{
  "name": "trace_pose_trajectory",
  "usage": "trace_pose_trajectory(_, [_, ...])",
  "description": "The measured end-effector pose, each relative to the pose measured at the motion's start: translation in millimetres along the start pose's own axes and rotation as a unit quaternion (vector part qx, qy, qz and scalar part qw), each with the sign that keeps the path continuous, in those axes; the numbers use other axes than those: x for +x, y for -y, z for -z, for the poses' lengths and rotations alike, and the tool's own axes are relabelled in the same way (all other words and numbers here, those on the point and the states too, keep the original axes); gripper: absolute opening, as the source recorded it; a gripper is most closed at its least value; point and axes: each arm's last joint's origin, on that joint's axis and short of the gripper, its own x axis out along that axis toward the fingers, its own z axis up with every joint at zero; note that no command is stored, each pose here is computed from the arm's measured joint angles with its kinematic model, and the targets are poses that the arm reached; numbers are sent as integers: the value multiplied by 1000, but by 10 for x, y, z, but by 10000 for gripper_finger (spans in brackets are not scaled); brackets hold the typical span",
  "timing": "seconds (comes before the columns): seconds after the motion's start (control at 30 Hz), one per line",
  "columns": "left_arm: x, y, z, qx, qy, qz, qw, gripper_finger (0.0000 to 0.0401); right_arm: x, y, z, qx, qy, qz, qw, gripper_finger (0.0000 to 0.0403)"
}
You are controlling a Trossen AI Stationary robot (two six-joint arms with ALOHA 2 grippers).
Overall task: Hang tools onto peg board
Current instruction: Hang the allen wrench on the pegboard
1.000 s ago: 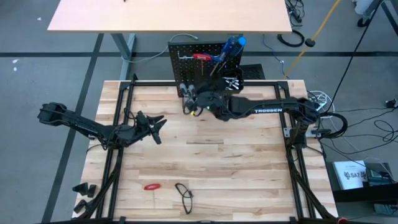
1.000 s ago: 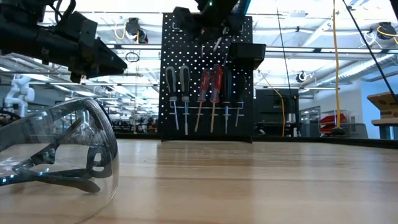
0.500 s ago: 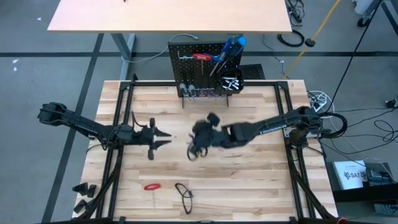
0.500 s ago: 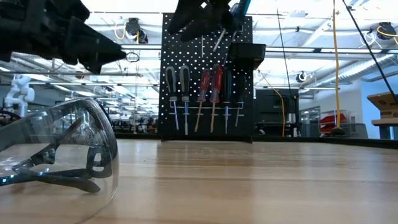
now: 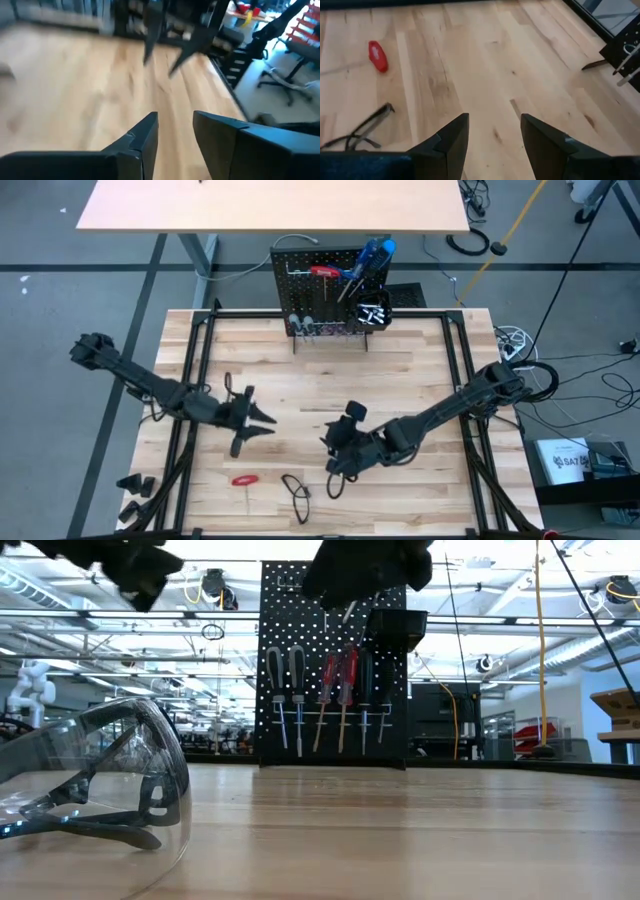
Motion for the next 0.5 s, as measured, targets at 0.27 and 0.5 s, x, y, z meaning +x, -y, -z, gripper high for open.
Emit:
trace_pose_trajectory(0.27, [28, 376, 229, -266, -117, 37, 956, 130, 3, -19, -4, 10, 11, -7, 1000, 171])
trace_pose_trajectory(0.5, [62, 675, 691, -441, -265, -24, 857, 130, 45, -23, -86, 31, 13, -60, 998, 171])
